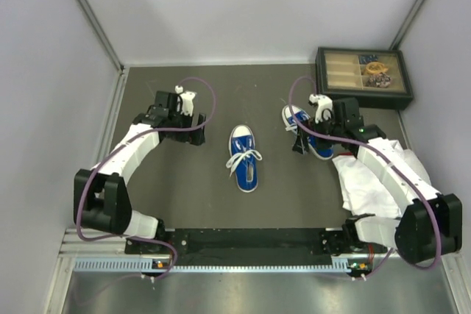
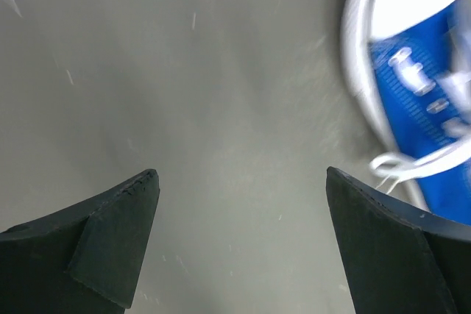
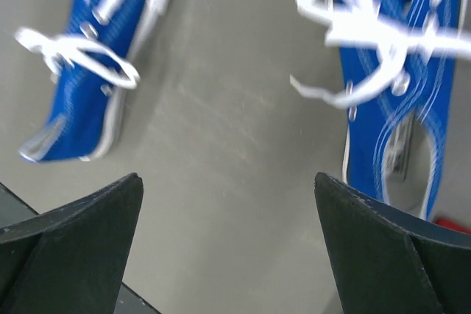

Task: Tie the shoes

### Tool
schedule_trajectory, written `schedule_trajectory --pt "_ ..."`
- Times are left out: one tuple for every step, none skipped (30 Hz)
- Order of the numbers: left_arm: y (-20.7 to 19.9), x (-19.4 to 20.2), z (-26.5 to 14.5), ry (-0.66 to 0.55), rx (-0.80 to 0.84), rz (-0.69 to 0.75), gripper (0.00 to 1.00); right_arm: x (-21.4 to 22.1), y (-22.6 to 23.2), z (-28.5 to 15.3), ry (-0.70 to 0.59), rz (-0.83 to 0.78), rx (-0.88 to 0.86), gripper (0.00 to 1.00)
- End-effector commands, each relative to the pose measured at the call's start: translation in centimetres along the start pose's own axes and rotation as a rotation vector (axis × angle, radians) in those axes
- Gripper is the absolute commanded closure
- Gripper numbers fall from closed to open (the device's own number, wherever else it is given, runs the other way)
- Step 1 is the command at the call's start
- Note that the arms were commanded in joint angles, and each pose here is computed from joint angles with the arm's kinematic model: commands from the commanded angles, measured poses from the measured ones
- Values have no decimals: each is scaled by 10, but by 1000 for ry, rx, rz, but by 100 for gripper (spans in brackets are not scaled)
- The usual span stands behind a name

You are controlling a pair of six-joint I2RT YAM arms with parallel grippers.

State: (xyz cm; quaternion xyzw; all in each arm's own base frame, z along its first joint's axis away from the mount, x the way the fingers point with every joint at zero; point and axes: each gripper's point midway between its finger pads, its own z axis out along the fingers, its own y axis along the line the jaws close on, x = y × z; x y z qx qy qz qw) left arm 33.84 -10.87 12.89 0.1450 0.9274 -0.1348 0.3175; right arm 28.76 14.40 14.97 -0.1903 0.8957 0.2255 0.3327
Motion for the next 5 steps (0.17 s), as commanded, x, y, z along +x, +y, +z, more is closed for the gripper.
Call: schedule_trajectory --pt "12 27 4 25 -108 -42 1 11 -4 -4 -55 -42 46 1" --pt "14 26 5 16 -124 -29 1 19 -6 -1 -43 -55 55 1" --pt "11 28 6 18 -131 -10 2 18 -7 -4 -54 -71 74 1" --pt "17 26 3 6 -180 -1 2 19 -6 -4 -56 -86 77 1" --pt "15 25 2 0 -177 15 1 18 -7 -6 -65 -104 84 1"
